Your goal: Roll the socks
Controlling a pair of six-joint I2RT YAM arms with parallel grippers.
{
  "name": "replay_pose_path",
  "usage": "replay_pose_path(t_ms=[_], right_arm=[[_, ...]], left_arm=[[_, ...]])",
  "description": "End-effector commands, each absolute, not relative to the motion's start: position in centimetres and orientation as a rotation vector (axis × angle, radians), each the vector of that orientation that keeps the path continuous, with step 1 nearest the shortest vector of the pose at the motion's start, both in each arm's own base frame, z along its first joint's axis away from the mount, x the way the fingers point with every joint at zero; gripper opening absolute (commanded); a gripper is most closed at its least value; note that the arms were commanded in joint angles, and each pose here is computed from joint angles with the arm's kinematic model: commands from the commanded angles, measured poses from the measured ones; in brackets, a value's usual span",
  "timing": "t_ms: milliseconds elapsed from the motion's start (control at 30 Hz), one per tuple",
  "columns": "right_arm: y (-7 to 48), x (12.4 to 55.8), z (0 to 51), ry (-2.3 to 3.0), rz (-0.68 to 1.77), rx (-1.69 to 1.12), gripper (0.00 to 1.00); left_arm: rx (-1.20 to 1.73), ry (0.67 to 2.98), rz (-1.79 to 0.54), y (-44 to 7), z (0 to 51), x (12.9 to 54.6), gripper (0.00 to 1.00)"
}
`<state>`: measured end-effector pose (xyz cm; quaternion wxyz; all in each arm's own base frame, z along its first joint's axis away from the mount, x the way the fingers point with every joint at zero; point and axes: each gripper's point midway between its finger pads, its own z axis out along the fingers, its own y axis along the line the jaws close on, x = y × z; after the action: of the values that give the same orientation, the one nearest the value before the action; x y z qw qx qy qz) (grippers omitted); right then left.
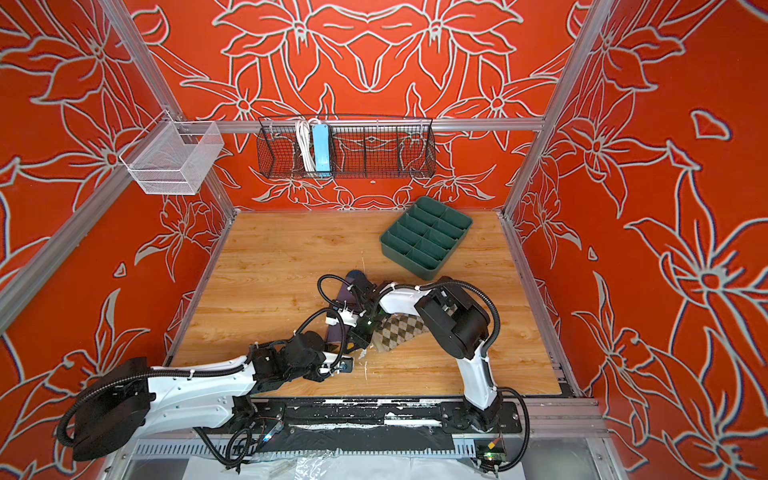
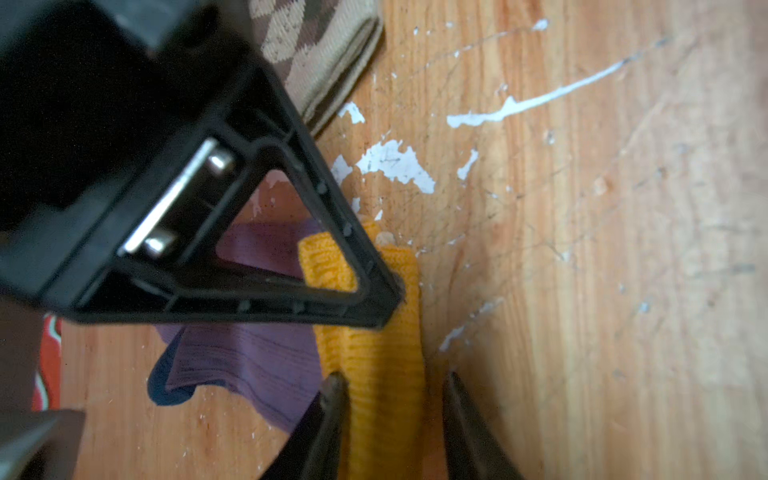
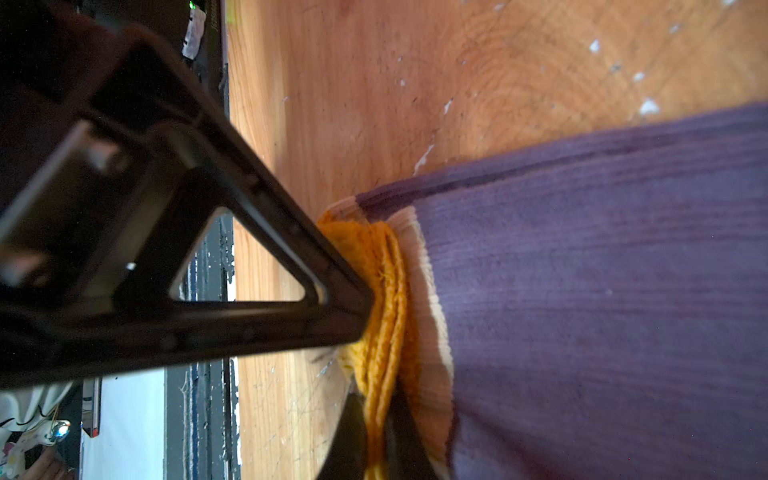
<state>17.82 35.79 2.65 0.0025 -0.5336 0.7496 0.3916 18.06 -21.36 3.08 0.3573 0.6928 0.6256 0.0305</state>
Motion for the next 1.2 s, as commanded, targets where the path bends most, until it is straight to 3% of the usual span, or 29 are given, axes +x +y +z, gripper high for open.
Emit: replay_pose_path(t_ms=[0, 233, 367, 400, 433, 767, 1167], right_arm=[[33.7, 16.4, 0.7, 2.448, 1.200, -1.722, 0.00], [33.9, 16.4, 1.5, 2.426, 1.229, -1.716, 0.00], [33.9, 16.8, 2.1, 2.415, 1.247, -1.677, 0.02], [33.9, 17.1, 2.4, 2.411, 1.246, -1.660, 0.07], [33.8, 17.3, 2.7, 2.407, 1.243, -1.646, 0.12], [32.6, 19.4, 7.2, 2.314, 1.166, -1.508, 0.42], [25.3, 29.4, 12.4, 2.217, 0.550, -1.000, 0.43]], left_arm=[[1.825, 1.670, 0.087, -20.8, 1.6, 18.0, 0.40], [1.838, 1.725, 0.078, -20.9, 0.5, 18.3, 0.31], [1.859, 1.763, 0.060, -20.8, 0.1, 18.2, 0.10], [1.868, 1.777, 0.051, -20.7, -0.1, 18.1, 0.02], [1.872, 1.789, 0.052, -20.5, -0.3, 18.1, 0.00], [1.821, 1.964, -0.072, -20.1, 0.0, 18.9, 0.00], [1.786, 2.185, -0.461, -21.2, 1.8, 18.8, 0.00]])
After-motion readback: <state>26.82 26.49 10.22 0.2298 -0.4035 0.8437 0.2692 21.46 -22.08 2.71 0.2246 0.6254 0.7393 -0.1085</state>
